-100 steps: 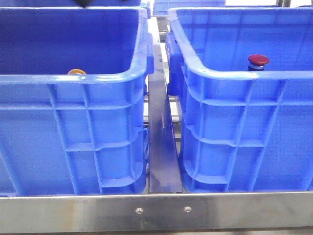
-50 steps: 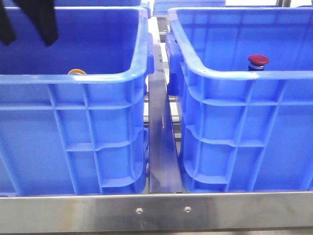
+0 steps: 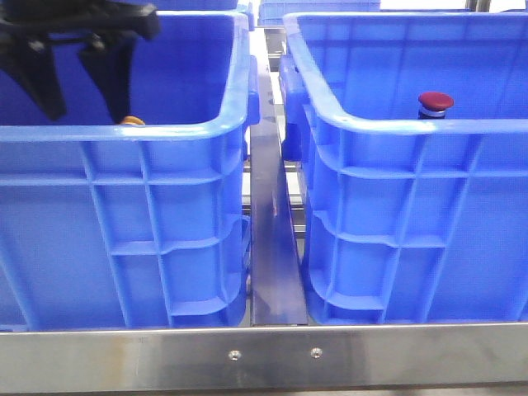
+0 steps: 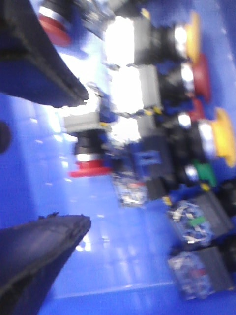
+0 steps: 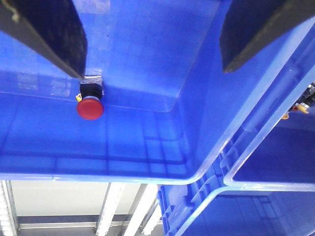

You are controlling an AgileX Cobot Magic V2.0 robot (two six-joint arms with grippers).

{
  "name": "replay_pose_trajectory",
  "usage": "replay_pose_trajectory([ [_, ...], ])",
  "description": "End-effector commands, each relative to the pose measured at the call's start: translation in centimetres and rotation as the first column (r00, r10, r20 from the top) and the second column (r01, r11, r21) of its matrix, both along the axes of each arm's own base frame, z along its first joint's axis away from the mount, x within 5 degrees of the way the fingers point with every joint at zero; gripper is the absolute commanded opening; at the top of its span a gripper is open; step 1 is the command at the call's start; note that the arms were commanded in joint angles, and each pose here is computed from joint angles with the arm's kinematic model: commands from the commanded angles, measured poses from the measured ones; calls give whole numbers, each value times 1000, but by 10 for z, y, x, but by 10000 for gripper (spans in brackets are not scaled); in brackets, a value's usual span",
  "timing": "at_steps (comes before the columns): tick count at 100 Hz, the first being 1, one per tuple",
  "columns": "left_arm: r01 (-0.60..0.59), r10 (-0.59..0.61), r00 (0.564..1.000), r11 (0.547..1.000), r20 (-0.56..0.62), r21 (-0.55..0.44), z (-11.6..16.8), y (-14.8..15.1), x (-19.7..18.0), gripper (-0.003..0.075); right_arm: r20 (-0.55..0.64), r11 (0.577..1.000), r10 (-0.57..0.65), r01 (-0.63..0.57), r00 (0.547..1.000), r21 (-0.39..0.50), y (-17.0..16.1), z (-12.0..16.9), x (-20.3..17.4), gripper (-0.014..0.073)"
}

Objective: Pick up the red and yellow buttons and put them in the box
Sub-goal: 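Grasp a yellow-capped button with the left gripper and lift it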

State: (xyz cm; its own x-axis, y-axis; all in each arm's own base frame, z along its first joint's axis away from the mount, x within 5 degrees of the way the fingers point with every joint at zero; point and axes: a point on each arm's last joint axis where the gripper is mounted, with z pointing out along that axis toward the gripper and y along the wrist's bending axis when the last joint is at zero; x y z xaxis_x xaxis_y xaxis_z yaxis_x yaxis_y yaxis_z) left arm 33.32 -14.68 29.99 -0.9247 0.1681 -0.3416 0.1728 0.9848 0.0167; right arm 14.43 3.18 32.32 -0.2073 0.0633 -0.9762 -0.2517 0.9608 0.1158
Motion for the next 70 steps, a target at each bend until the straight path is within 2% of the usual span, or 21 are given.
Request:
replay_pose_trajectory([
  [1, 5, -1, 996, 999, 87, -43, 20, -2, 6, 437, 69, 999, -40, 40, 997, 0, -4, 13, 0, 579],
  [29, 12, -15, 997, 999, 71, 31, -4, -10, 33, 437, 69, 999, -40, 40, 997, 0, -4, 13, 0, 579],
  [59, 17, -19, 997, 1000, 78, 25, -15, -15, 43, 436, 69, 999, -40, 40, 997, 0, -4, 13, 0, 579],
  [70, 17, -19, 997, 1000, 76, 26, -15, -15, 43, 365, 69, 999, -40, 40, 997, 0, -4, 13, 0, 579],
])
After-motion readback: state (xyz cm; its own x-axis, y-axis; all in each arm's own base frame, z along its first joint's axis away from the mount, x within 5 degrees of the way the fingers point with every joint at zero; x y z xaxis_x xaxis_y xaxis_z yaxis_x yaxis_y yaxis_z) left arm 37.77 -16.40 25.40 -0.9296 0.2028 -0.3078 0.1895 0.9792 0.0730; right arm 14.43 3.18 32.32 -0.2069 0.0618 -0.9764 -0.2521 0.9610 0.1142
